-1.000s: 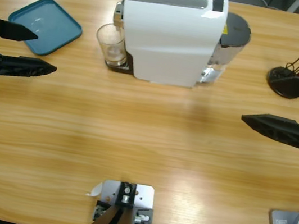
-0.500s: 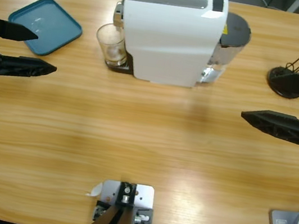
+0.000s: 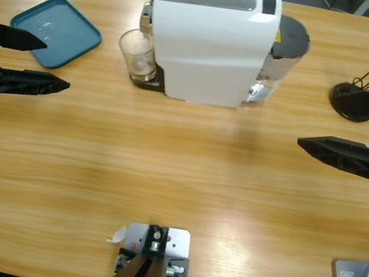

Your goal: Pour coffee

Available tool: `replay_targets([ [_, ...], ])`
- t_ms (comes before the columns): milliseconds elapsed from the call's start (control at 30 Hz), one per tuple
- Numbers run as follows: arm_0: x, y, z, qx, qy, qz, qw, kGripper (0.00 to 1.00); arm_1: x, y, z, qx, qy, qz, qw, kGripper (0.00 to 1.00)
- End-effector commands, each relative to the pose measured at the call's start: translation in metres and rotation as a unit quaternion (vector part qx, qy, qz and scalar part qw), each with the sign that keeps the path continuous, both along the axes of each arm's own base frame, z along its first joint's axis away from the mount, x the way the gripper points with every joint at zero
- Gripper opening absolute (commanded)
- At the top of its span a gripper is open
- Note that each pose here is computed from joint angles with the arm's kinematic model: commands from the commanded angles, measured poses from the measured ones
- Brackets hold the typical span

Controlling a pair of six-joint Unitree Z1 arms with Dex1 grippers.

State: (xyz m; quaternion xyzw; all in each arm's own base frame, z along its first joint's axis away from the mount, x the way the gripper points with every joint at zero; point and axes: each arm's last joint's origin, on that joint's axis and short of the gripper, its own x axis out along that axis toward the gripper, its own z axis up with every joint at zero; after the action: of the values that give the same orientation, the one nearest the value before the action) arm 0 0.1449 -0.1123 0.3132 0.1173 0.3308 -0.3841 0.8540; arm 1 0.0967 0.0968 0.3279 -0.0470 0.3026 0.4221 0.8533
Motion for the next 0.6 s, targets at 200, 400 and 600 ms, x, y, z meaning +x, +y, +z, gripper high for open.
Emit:
replay_targets([
  [200, 0.0016, 0.0005, -0.0115, 0.005, 0.022, 0.007, 1.000, 1.000, 0.0045, 0.0025, -0.0075, -0.016, 0.011, 0.000, 1.000, 1.000],
  [400, 0.0037, -0.0008, -0.0133, 0.010, 0.023, 0.006, 1.000, 1.000, 0.0047, 0.0028, -0.0071, -0.015, 0.011, 0.000, 1.000, 1.000],
  [600, 0.0100, -0.0050, -0.0153, 0.017, 0.029, 0.005, 0.999, 1.000, 0.0070, 0.0046, -0.0056, -0.015, 0.011, 0.000, 1.000, 1.000],
])
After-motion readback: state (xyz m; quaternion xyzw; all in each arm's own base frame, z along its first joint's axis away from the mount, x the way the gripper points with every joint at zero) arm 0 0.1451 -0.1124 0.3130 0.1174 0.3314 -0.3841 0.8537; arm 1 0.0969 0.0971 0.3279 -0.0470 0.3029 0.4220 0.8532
